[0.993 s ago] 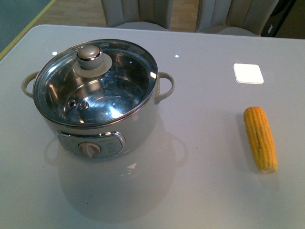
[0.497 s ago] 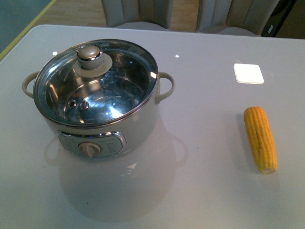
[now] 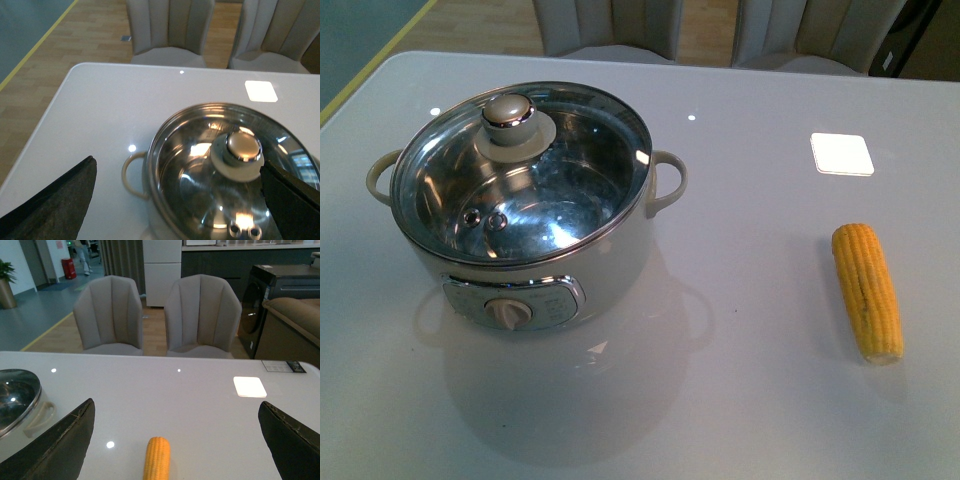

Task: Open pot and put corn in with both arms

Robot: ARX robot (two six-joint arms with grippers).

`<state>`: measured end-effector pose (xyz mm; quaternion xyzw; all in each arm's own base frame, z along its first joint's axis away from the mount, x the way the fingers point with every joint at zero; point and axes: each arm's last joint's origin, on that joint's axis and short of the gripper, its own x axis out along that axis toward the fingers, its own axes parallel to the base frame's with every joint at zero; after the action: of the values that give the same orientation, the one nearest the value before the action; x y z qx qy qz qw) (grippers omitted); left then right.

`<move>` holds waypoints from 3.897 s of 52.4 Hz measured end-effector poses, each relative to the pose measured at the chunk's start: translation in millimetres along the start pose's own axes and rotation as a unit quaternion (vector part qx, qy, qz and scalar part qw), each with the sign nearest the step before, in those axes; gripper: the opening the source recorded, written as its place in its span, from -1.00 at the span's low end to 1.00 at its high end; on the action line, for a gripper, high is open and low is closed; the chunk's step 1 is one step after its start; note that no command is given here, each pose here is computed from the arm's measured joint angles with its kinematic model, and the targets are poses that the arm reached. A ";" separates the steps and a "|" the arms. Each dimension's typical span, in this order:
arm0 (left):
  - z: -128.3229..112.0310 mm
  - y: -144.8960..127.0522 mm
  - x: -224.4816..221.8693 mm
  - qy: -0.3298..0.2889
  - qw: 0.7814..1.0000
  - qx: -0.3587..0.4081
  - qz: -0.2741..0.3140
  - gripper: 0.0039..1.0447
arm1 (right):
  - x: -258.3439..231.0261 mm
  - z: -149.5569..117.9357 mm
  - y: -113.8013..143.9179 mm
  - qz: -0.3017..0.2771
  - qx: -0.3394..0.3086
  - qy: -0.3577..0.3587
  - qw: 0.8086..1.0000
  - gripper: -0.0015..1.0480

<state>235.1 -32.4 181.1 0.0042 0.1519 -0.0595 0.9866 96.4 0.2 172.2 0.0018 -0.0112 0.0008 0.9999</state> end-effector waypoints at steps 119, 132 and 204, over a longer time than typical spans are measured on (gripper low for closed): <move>-42.4 -69.9 153.8 0.037 0.999 0.023 -0.006 -0.23 | 0.0 0.0 0.0 0.000 0.000 0.000 1.000 0.83; -0.5 -50.9 140.8 -0.007 1.000 0.006 0.013 -0.23 | 0.0 0.0 0.0 0.000 0.000 0.000 1.000 0.83; -147.4 159.7 114.8 0.057 0.978 -0.012 0.200 -0.23 | 0.0 0.0 0.0 0.000 0.000 0.000 1.000 0.83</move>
<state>318.7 116.7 4.5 0.0262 0.2042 0.1412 0.9683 96.4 0.2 172.2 0.0018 -0.0112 0.0008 0.9999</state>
